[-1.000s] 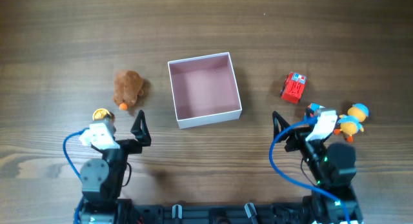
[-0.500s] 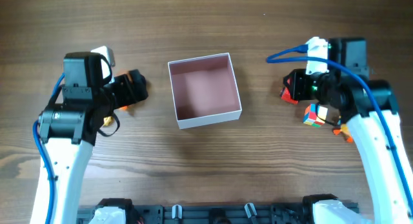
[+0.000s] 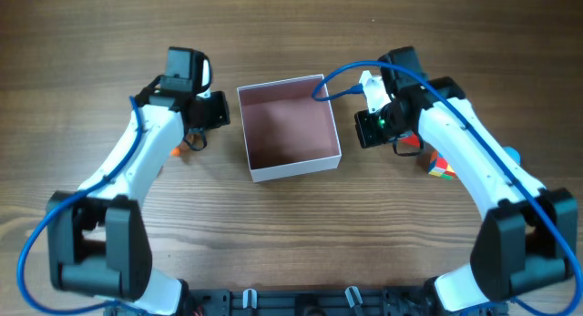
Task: Pack container
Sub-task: 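Grasp the red toy truck with the right gripper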
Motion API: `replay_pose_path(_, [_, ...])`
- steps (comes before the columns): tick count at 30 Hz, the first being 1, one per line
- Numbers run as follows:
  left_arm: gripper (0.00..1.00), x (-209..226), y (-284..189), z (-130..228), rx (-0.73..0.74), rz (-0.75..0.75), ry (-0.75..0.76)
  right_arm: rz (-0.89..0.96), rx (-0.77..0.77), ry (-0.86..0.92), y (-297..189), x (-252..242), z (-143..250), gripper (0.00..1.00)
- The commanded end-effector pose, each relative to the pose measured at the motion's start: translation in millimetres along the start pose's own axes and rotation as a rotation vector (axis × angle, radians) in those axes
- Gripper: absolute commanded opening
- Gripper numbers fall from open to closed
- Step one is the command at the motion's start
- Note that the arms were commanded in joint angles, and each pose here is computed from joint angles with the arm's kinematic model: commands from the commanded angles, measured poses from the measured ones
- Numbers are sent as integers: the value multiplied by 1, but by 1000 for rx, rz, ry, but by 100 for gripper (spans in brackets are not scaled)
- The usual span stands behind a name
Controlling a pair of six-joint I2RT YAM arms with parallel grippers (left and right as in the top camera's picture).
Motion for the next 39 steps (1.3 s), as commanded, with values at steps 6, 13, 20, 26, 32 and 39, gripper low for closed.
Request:
replay_pose_path(6, [4,-24,26,-15,-66,53,71,-184,72,-185,30,53,3,4])
replay_pose_path(13, [4,-34,25,-23,-96,101,68,-170,80,-219,32,57,3,4])
replay_pose_path(20, [46,-24,-19,-36,-187,57,53,200,-2,-8,-5,8,-21,13])
replay_pose_path(26, [100,4,-127,-14,-265,15,18,324,-447,179,-165,1,-72,100])
replay_pose_path(32, [100,12,-166,6,-288,27,16,429,-300,718,-148,-77,-22,100])
replay_pose_path(39, [100,13,-164,7,-280,22,16,358,31,786,-54,-117,3,100])
Point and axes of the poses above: each gripper's point midway between its finger pads, its own y axis out along the fingers, its own x axis along the line the jaws close on, z = x × y, the point moved 2 cm from there along -y, back along the fingers, and after that the axes turned 12 degrees about -y, right-handed, at the moved point
